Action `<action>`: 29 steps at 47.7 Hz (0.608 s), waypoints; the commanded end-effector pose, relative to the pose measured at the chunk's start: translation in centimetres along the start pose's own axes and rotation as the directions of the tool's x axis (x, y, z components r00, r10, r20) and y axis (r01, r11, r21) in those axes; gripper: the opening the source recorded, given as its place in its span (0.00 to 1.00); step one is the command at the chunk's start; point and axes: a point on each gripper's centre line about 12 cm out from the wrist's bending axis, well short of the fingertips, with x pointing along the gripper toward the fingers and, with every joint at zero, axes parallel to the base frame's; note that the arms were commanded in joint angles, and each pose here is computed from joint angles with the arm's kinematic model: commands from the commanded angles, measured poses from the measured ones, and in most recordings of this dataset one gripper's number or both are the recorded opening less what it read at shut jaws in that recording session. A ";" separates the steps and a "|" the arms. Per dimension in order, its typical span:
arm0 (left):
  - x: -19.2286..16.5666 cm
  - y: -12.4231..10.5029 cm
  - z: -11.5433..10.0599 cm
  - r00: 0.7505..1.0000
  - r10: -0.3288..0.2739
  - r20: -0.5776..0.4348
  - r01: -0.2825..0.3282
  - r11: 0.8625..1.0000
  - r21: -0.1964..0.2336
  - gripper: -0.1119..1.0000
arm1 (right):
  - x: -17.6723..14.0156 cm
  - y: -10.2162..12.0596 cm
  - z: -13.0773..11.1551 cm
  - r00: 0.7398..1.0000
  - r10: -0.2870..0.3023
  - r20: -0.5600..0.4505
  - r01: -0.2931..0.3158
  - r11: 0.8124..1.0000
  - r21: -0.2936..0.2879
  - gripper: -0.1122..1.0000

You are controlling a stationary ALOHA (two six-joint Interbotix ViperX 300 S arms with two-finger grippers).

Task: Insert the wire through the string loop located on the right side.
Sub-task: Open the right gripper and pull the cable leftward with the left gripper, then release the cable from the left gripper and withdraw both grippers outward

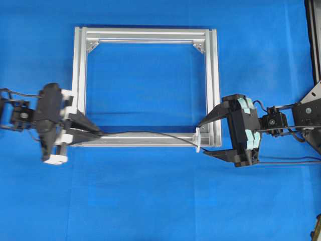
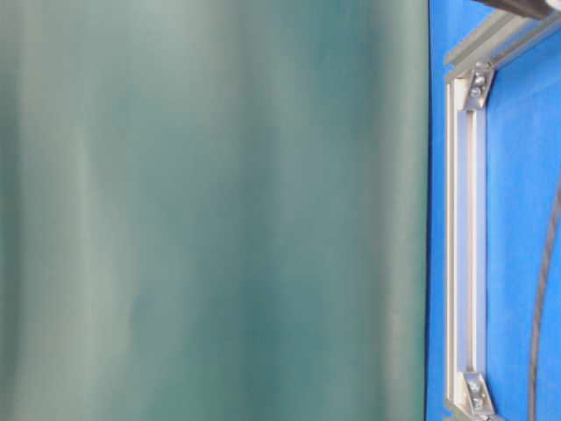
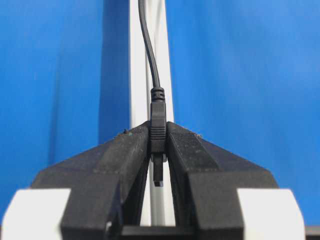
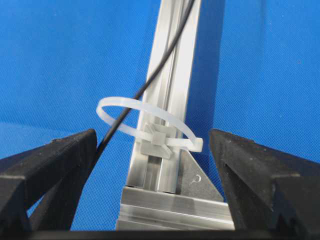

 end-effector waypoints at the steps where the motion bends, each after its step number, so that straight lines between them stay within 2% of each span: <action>1: -1.2 -0.4 -0.3 1.000 -0.021 0.018 0.021 1.000 0.010 0.17 | 0.0 0.1 1.1 0.999 0.003 0.035 -0.003 1.000 0.005 0.92; 10: -2.8 -0.3 -1.6 1.000 -0.027 -0.001 0.027 0.999 0.018 0.17 | -0.1 0.1 1.2 0.999 0.002 0.035 -0.002 1.000 0.012 0.92; 29: -3.3 -0.3 -1.9 0.999 -0.028 -0.017 0.029 0.999 0.035 0.17 | -0.1 0.1 1.2 0.999 0.001 0.037 -0.001 1.000 0.015 0.92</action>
